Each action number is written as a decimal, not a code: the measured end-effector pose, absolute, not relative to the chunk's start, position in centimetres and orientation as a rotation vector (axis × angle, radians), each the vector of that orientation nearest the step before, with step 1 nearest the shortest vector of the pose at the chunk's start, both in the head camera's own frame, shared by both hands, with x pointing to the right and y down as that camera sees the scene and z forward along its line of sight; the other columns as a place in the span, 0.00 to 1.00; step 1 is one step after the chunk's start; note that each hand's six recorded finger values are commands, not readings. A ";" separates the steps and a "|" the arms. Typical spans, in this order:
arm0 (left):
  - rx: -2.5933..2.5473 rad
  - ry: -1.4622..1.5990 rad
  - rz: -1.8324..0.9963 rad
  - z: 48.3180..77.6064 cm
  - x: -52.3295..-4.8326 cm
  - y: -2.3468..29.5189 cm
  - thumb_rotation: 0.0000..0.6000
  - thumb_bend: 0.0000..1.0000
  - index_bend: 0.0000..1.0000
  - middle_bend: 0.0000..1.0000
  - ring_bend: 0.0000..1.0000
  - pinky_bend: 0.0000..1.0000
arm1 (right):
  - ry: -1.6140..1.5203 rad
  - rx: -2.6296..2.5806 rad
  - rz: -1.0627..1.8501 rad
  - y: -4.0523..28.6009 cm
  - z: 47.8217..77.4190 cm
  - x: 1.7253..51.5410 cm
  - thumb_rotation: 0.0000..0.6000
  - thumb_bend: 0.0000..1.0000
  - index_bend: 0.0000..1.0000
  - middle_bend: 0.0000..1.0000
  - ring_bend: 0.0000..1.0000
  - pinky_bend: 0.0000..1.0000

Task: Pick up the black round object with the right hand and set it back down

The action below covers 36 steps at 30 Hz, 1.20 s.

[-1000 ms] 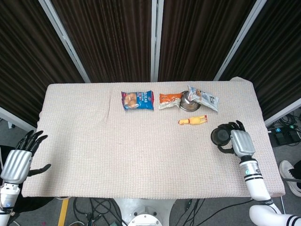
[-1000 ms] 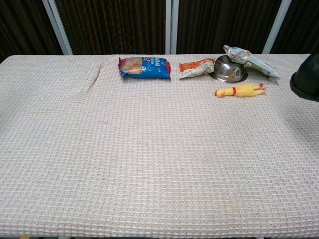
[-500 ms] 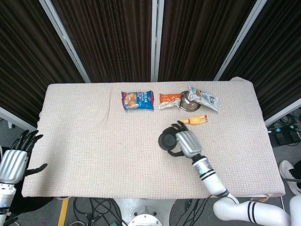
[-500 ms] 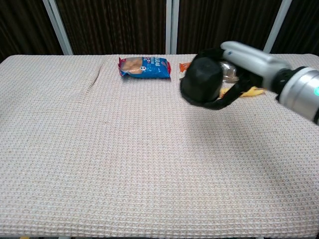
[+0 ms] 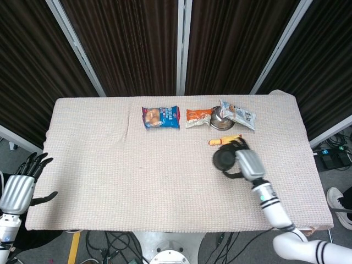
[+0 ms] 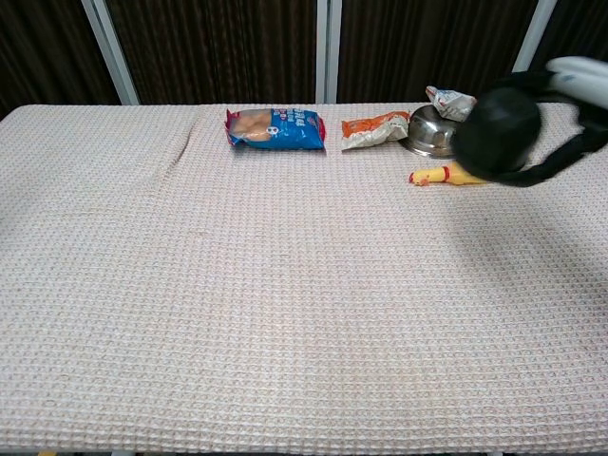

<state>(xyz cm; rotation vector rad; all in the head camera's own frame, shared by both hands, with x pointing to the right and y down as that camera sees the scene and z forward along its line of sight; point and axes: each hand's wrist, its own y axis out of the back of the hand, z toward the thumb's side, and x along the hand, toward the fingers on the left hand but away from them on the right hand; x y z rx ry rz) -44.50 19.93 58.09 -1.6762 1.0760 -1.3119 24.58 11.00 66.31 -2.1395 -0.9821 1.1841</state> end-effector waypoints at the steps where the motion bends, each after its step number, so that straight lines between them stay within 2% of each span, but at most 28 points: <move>1: -1.676 1.075 -1.311 58.1 -44.5 19.9 1.00 0.09 0.16 0.08 0.00 0.17 | -0.927 -2.178 1.137 11.2 66.4 21.8 1.00 0.24 0.46 0.49 0.13 0.00; 3: -1.677 1.073 -1.312 58.1 -44.6 19.9 1.00 0.09 0.16 0.08 0.00 0.17 | -0.888 -2.191 1.097 11.4 66.3 19.6 1.00 0.24 0.46 0.49 0.13 0.00; 5: -1.684 1.068 -1.317 58.3 -44.7 20.0 1.00 0.09 0.16 0.08 0.00 0.17 | -0.923 -2.157 1.108 11.1 66.0 20.4 1.00 0.24 0.46 0.49 0.13 0.00; 11: -1.702 1.068 -1.309 58.8 -44.2 20.0 1.00 0.09 0.16 0.08 0.00 0.17 | -1.125 -1.926 1.344 9.4 63.6 33.1 1.00 0.25 0.46 0.49 0.13 0.00; 14: -1.704 1.054 -1.303 58.9 -43.8 20.1 1.00 0.09 0.16 0.08 0.00 0.17 | -1.137 -1.890 1.393 9.1 62.5 36.0 1.00 0.25 0.46 0.49 0.13 0.00; 18: -1.691 1.056 -1.306 58.6 -44.0 19.9 1.00 0.09 0.16 0.08 0.00 0.17 | -1.048 -1.983 1.325 9.1 63.6 31.9 1.00 0.24 0.46 0.49 0.13 0.00; 23: -1.679 1.063 -1.307 58.2 -44.1 19.6 1.00 0.09 0.16 0.08 0.00 0.17 | -0.941 -2.182 1.128 10.9 65.4 21.0 1.00 0.24 0.46 0.49 0.13 0.00; 26: -1.692 1.052 -1.306 58.5 -43.9 19.7 1.00 0.09 0.16 0.08 0.00 0.17 | -0.970 -2.215 1.100 11.7 65.6 19.5 1.00 0.24 0.46 0.49 0.13 0.00; 29: -1.699 1.044 -1.306 58.6 -43.7 20.0 1.00 0.09 0.16 0.08 0.00 0.17 | -1.047 -2.153 1.169 11.1 65.4 22.9 1.00 0.24 0.46 0.49 0.13 0.00; 34: -1.700 1.044 -1.303 58.8 -43.3 20.0 1.00 0.09 0.16 0.08 0.00 0.17 | -1.205 -1.936 1.388 9.2 63.1 35.8 1.00 0.24 0.46 0.49 0.13 0.00; 36: -1.707 1.040 -1.298 59.0 -43.0 20.0 1.00 0.09 0.16 0.08 0.00 0.17 | -1.229 -1.905 1.413 8.8 61.9 38.3 1.00 0.24 0.46 0.49 0.13 0.00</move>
